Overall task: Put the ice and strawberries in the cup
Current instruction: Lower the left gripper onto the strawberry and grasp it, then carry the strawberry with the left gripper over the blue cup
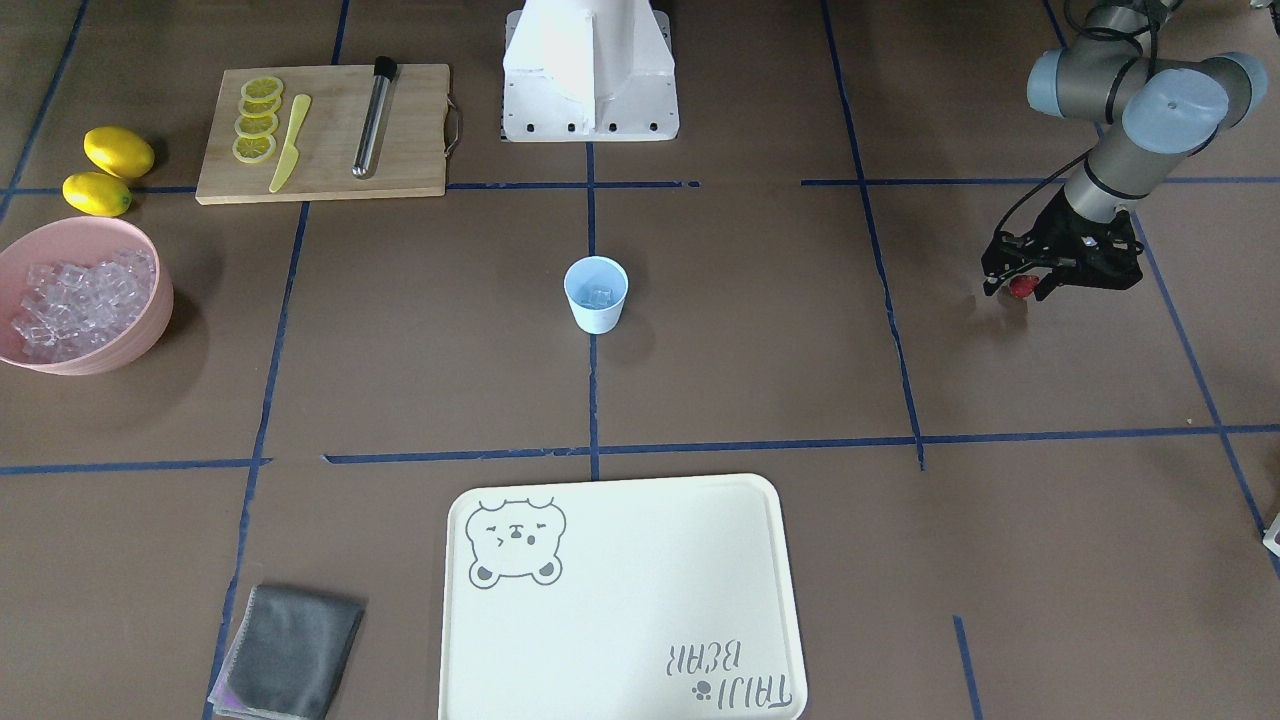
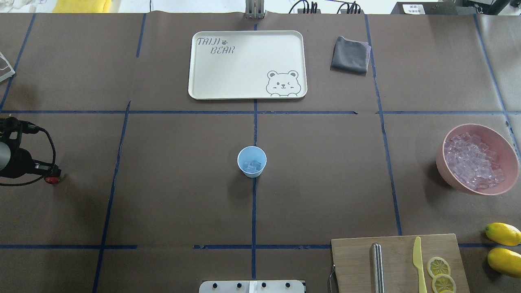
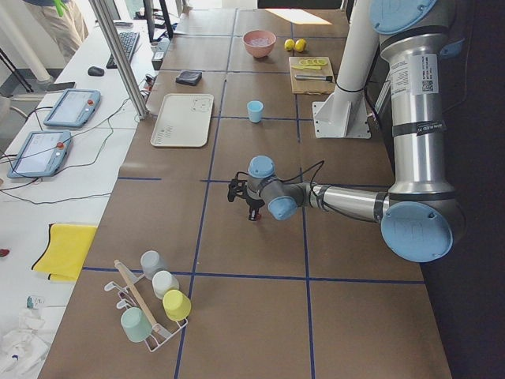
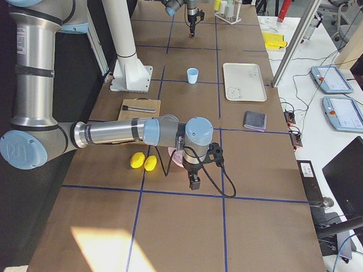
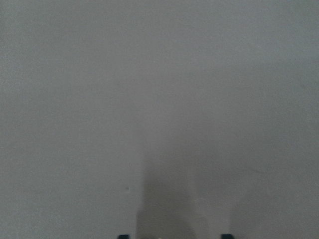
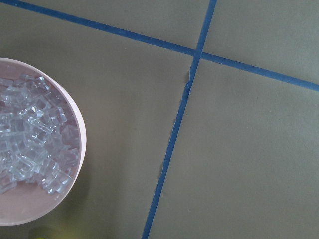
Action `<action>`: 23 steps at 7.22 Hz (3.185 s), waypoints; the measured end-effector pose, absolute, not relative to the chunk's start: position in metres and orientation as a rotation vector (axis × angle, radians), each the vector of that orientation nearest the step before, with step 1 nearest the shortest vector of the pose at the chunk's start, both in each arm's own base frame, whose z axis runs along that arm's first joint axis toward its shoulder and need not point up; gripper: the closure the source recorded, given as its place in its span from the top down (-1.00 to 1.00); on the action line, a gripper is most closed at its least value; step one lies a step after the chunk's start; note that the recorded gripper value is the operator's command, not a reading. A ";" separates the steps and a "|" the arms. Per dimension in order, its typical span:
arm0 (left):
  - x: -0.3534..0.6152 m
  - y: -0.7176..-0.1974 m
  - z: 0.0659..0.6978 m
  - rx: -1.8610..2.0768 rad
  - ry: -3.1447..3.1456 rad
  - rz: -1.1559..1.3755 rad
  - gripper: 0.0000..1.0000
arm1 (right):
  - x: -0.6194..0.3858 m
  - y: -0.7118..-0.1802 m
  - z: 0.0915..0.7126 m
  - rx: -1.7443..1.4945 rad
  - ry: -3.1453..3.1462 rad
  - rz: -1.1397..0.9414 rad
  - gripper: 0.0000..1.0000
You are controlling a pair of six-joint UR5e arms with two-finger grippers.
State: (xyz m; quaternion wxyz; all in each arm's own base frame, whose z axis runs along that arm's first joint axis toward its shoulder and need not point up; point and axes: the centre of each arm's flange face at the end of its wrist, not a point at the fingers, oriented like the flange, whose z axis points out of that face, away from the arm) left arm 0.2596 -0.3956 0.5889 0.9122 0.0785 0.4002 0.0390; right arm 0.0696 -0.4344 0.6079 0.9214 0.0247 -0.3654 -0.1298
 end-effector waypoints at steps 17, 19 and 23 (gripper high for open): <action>0.331 -0.411 0.184 0.071 0.825 0.013 -1.00 | 0.070 -0.434 0.602 0.059 -0.749 -0.261 1.00; 0.396 -0.439 0.133 0.042 0.821 -0.038 -1.00 | 0.070 -0.435 0.601 0.061 -0.749 -0.262 1.00; 0.534 -0.475 0.097 0.034 0.833 -0.095 -1.00 | 0.070 -0.435 0.602 0.060 -0.749 -0.262 1.00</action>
